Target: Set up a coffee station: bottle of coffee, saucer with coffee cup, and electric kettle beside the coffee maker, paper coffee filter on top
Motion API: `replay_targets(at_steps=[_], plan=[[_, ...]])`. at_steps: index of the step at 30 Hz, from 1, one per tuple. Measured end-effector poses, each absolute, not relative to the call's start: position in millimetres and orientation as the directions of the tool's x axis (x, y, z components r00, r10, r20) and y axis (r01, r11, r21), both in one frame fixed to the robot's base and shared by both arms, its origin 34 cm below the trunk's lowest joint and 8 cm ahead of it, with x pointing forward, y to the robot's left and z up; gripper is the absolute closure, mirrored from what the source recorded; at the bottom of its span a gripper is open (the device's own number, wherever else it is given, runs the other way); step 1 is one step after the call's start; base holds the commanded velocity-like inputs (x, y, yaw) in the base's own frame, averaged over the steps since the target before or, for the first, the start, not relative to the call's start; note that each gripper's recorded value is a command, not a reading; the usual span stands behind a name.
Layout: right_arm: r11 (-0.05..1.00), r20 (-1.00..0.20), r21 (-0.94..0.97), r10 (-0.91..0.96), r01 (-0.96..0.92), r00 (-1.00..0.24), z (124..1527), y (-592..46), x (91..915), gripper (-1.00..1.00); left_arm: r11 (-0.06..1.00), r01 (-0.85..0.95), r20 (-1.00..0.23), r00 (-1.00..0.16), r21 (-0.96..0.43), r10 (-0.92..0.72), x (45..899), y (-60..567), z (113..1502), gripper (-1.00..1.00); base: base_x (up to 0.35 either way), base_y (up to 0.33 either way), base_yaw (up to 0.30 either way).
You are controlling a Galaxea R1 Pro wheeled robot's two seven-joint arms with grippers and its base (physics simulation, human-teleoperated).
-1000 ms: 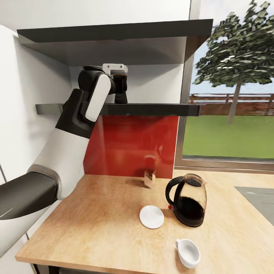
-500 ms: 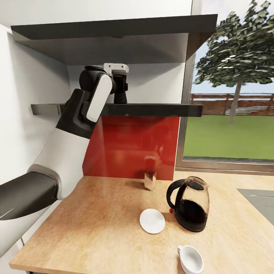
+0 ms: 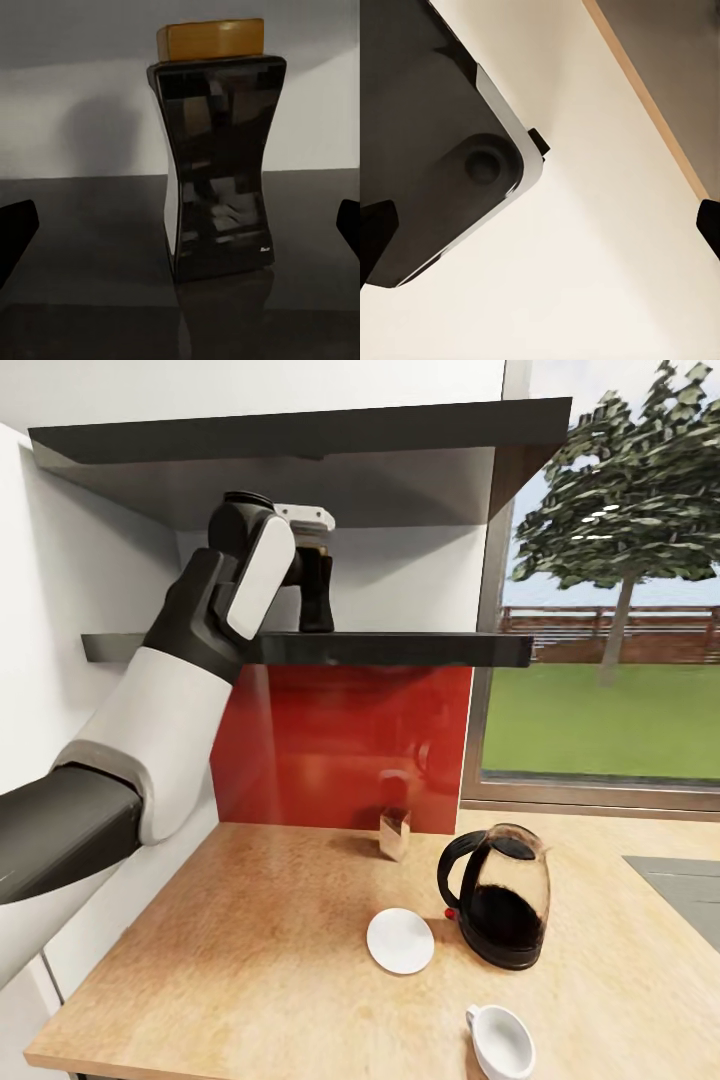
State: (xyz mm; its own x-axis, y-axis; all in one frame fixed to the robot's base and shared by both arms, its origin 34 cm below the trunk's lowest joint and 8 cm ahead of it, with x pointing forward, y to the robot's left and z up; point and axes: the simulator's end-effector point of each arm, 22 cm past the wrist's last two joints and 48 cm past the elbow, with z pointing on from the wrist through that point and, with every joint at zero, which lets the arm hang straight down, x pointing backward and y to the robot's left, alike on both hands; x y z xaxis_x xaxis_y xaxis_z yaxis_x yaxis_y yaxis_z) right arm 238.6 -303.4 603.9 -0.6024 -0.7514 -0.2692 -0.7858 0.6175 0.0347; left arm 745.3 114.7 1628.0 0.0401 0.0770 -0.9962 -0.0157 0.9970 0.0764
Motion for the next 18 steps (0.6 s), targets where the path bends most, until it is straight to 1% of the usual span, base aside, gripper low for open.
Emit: replay_targets(at_steps=[11,15,18], plan=[[0.618,-0.269,0.035,-0.751,-0.786,-0.602,603.9,-303.4,238.6,-1.00,0.998,-0.003,-0.995,0.074,0.067,0.067,736.4,112.0,1641.8,-1.00,0.004,-0.001,0.000],[0.618,-0.269,0.035,-0.751,-0.786,-0.602,604.0,-303.4,238.5,-1.00,0.998,0.000,-0.995,0.082,0.064,0.063,734.1,111.8,1644.6,-1.00,0.117,-0.074,0.000],[0.618,-0.269,0.035,-0.751,-0.786,-0.602,603.9,-303.4,238.5,-1.00,0.998,0.000,-0.995,0.084,0.062,0.062,733.8,111.9,1645.2,-1.00,0.041,-0.028,0.000]])
